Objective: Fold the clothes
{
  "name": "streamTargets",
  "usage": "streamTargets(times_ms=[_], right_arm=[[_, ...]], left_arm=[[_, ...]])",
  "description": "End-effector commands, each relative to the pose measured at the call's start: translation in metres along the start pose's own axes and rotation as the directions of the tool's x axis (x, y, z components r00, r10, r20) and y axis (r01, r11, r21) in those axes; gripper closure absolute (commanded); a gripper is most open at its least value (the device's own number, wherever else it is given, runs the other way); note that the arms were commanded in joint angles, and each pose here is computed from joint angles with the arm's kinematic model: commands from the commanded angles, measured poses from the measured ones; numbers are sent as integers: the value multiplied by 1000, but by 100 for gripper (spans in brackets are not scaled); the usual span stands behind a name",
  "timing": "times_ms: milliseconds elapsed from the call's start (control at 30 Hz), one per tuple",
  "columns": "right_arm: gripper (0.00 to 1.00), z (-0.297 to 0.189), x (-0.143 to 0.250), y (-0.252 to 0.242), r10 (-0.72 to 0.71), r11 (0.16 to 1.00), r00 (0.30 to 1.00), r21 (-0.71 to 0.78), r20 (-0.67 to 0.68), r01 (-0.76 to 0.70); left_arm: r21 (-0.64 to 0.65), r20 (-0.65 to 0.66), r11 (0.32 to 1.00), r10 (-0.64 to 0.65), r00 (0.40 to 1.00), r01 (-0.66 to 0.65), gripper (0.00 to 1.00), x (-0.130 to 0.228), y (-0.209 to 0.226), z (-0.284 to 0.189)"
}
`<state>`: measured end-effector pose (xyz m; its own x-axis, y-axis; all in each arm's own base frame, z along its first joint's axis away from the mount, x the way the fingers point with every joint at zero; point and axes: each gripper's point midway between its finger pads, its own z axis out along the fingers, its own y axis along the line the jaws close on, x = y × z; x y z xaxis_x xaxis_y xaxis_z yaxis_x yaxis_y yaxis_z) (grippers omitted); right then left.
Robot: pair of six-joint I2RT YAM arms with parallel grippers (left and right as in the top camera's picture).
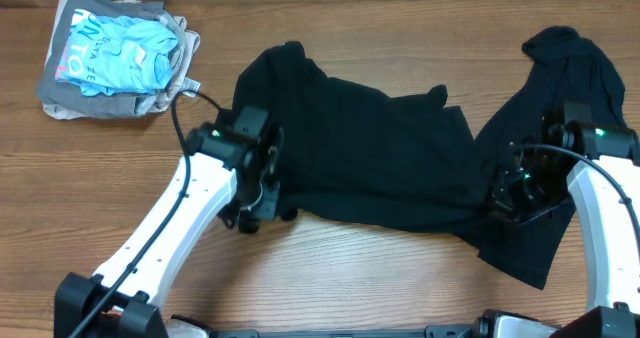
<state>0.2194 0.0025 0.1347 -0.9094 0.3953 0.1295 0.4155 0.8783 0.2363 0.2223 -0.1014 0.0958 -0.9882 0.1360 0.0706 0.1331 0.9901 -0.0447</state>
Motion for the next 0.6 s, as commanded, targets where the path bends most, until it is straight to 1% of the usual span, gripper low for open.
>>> streamTargets(times_ms=[0,133,267,400,567], right_arm=[[96,-4,-16,3,39,999,995,-10,86,-38],[96,-7,-39,9,42,999,984,-38,176,-36],[96,-9,-54,13,30,998,973,-52,231,-18],[96,-7,-62,14,26,998,969,-56,245,-13],[96,9,-74,16,29,998,977,-66,212,-16]], left_arm=[[14,19,996,-86,996,85,96,-1,3,21],[34,144,992,-129,981,125,96,-33,13,23],[39,243,989,-147,959,142,96,-58,20,18],[43,286,990,-140,948,133,96,-69,19,14],[-13,348,989,-135,928,149,96,-82,29,0]])
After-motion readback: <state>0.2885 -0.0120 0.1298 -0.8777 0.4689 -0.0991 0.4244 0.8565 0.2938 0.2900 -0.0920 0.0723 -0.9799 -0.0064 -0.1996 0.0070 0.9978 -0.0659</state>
